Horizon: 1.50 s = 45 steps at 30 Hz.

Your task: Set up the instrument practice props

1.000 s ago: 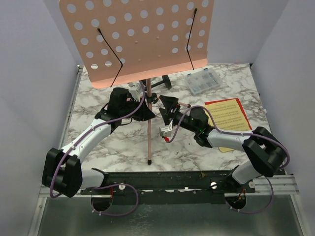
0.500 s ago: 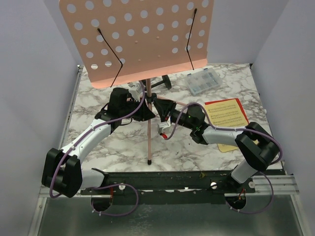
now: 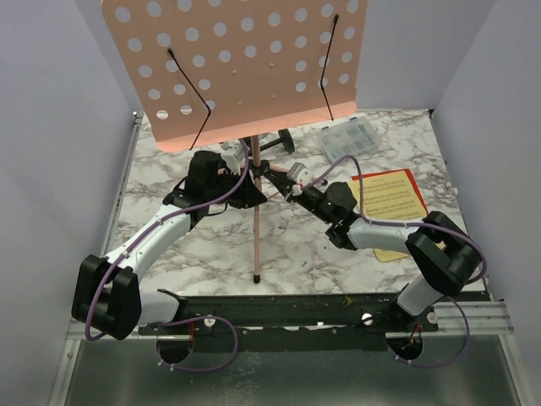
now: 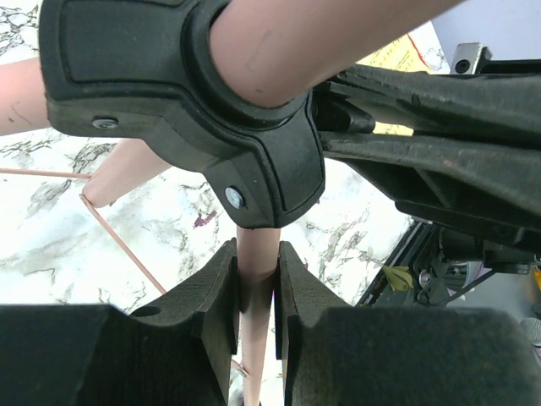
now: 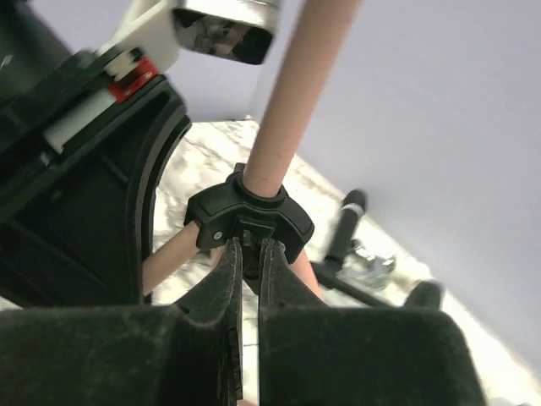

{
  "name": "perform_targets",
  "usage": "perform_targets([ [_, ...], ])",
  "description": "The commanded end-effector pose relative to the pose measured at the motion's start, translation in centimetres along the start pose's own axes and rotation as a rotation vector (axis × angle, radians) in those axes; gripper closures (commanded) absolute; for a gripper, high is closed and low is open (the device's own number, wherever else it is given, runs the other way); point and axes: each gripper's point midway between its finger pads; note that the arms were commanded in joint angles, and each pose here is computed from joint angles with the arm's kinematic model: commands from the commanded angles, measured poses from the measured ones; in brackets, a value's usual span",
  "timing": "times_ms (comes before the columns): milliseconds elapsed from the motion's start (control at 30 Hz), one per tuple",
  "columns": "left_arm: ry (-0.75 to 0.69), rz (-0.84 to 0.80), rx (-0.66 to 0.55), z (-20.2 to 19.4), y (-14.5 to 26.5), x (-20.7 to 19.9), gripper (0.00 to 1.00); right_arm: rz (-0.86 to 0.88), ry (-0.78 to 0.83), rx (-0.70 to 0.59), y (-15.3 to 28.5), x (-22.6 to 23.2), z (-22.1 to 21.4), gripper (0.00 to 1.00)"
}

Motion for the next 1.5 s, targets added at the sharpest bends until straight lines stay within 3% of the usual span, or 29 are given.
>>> perform_targets([
  [0, 0.079, 0.096, 0.109, -3.6, 0.1, 2.3, 1.00, -0.136, -0.525, 0.021, 0.7, -0.4, 0.4, 0.99],
  [100, 0.081, 0.102, 0.110, -3.6, 0.0, 2.5, 1.00, -0.164, -0.848, 0.050, 0.8, 0.7, 0.6, 0.99],
  [333, 0.087, 0.102, 0.119, -3.8, -0.1, 2.7, 1.00, -0.464, -1.918, 0.320, -0.3, 3.8, -0.2, 0.99],
  [433, 0.091, 0.097, 0.119, -3.8, -0.2, 2.6, 1.00, -0.447, -2.248, 0.299, -0.6, 4.7, 1.3, 1.00],
  [500, 0.090, 0.104, 0.120, -3.8, -0.1, 2.7, 1.00, -0.373, -2.373, 0.254, -1.1, 4.6, 2.9, 0.99],
  [567, 0.087, 0.108, 0.116, -3.7, 0.0, 2.7, 1.00, -0.379, -2.384, 0.200, -1.4, 3.8, 3.8, 0.98],
  [667, 0.086, 0.107, 0.115, -3.7, 0.0, 2.7, 1.00, -0.451, -2.324, 0.111, -1.4, 2.0, 4.3, 0.80],
  [767, 0.085, 0.105, 0.115, -3.7, 0.0, 2.6, 1.00, -0.538, -2.290, 0.072, -0.6, 1.0, 3.8, 0.47],
  [900, 0.083, 0.102, 0.110, -3.6, 0.1, 2.5, 1.00, -0.622, -2.193, 0.018, 1.0, -0.2, 3.1, 0.28],
  [967, 0.081, 0.099, 0.108, -3.4, 0.1, 2.5, 1.00, -0.644, -1.998, 0.007, 1.7, -1.2, 3.1, 0.22],
  [1067, 0.082, 0.100, 0.108, -3.5, 0.1, 2.4, 1.00, -0.846, -1.647, 0.004, 4.5, -4.4, 1.3, 0.10],
  [1167, 0.080, 0.098, 0.105, -3.4, 0.2, 2.4, 1.00, -1.046, -1.162, -0.001, 9.1, -8.9, -0.3, 0.02],
  [1267, 0.083, 0.093, 0.106, -3.4, 0.1, 2.3, 1.00, -1.184, -0.525, 0.120, 14.8, -12.9, -1.0, 0.00],
  [1333, 0.085, 0.090, 0.106, -3.4, 0.1, 2.2, 1.00, -1.224, -0.189, 0.168, 17.9, -14.4, -0.7, 0.00],
  [1400, 0.085, 0.088, 0.107, -3.4, 0.1, 2.2, 1.00, -1.208, 0.100, 0.179, 20.4, -15.0, 0.0, 0.00],
  [1467, 0.087, 0.086, 0.109, -3.4, 0.1, 2.2, 1.00, -1.350, 0.250, 0.184, 24.2, -16.5, 0.8, 0.00],
])
Point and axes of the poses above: each gripper's point midway between its finger pads, its own y axis back along the fingers, its own x axis along the line the jaws close on, z = x × y, and after that the axes turned 13 degrees about -y, right-handed
